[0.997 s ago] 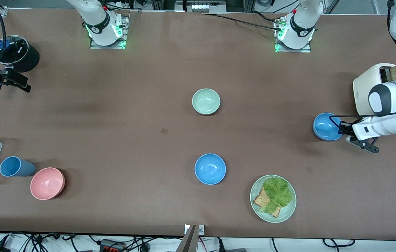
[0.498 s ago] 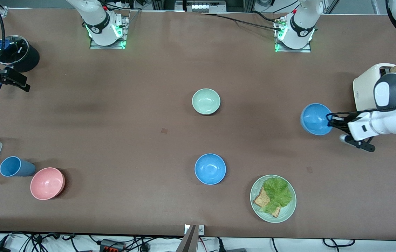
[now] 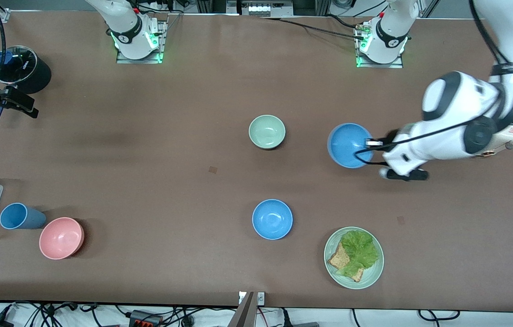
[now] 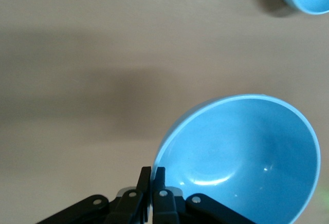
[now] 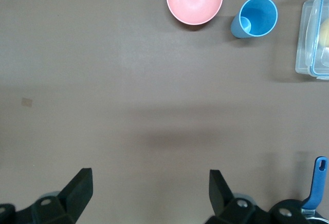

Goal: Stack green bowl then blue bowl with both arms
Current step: 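Carry the blue bowl with the left gripper over the green bowl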

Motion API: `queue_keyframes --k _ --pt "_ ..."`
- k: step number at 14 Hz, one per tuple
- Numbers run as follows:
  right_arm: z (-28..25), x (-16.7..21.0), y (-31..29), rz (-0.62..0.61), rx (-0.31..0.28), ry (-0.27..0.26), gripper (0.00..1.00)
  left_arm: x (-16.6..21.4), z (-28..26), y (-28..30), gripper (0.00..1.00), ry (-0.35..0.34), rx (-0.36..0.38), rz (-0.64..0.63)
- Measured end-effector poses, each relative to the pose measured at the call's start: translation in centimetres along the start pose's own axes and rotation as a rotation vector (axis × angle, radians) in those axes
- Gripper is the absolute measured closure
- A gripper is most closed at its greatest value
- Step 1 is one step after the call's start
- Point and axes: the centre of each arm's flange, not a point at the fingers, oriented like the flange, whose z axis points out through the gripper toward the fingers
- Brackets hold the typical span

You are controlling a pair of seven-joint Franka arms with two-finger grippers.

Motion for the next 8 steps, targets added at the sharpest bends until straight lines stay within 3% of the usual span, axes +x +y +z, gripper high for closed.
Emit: queue_keyframes --k 4,8 --pt "-0.1 -0.1 0.0 0.0 0.0 0.002 0.0 -4.6 3.8 9.0 0.95 0.057 -0.057 -0.206" --pt "-0.2 -0.1 0.1 -0.009 0.0 0.004 0.0 -7.7 8.4 12.3 0.95 0.123 -0.137 -0.328"
